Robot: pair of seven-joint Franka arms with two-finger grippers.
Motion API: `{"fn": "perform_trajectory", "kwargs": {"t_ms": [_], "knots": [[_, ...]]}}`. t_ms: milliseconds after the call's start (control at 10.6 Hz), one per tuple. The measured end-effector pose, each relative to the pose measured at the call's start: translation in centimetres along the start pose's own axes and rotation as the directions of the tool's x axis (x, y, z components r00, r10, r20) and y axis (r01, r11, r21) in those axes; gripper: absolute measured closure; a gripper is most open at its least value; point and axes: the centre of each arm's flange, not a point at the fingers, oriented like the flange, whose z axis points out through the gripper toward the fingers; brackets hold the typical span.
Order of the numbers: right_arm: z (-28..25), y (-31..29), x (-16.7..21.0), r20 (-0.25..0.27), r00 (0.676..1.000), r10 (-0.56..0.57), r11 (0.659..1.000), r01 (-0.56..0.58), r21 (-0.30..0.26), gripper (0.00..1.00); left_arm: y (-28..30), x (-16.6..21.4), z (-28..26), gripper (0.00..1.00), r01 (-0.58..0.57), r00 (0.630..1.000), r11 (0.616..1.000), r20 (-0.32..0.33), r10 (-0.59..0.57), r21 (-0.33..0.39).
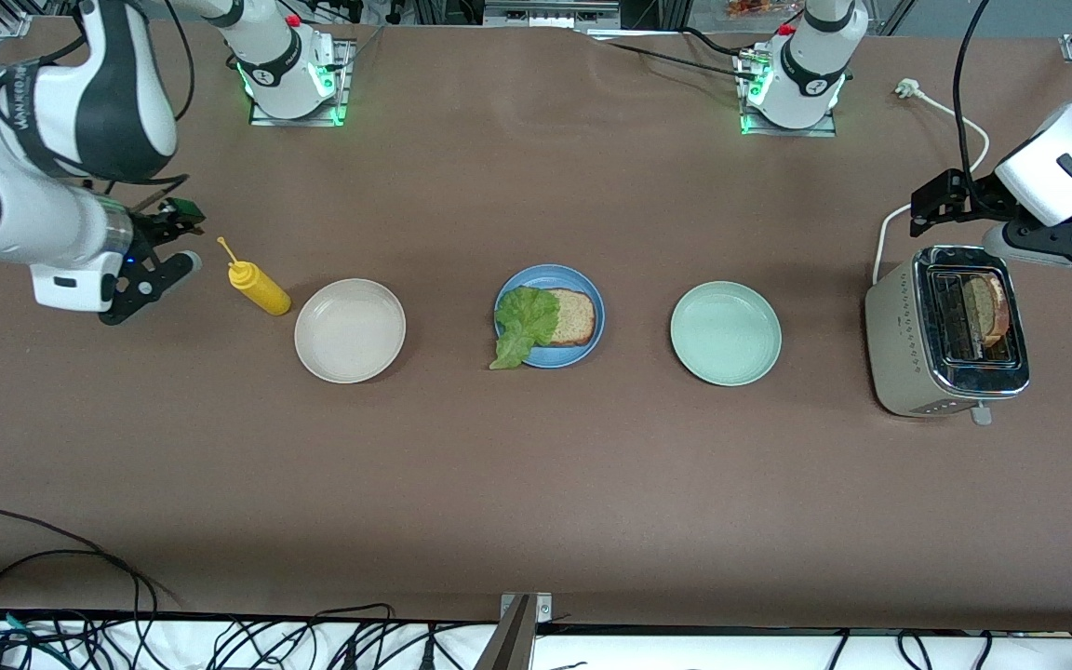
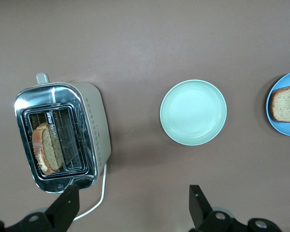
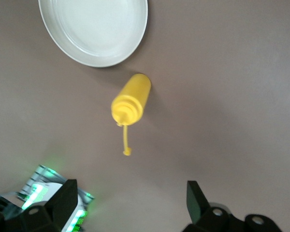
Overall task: Make sandwich in blue plate with both arms
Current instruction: 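Move the right gripper back toward the yellow mustard bottle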
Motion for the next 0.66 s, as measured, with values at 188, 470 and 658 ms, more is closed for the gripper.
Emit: {"fn": "perform_trajectory", "kwargs": {"t_ms": [188,470,658], "knots": [[2.1,2.7,-1.6,-0.029,0.986,-0.163,0.987,0.163,-0.008,0.0,0.0,0.0,0.0,0.0,0.0,1.0,1.0,0.0,0.0,0.0],[7.7,8.2,-6.1,-0.122,0.936,-0.33,0.942,0.335,0.02,0.0,0.0,0.0,0.0,0.0,0.0,1.0,1.0,-0.001,0.0,0.0],[11.2,10.9,-8.8,-0.211,0.895,-0.393,0.912,0.409,0.035,0.0,0.0,0.0,0.0,0.0,0.0,1.0,1.0,-0.001,0.0,0.0]]}}
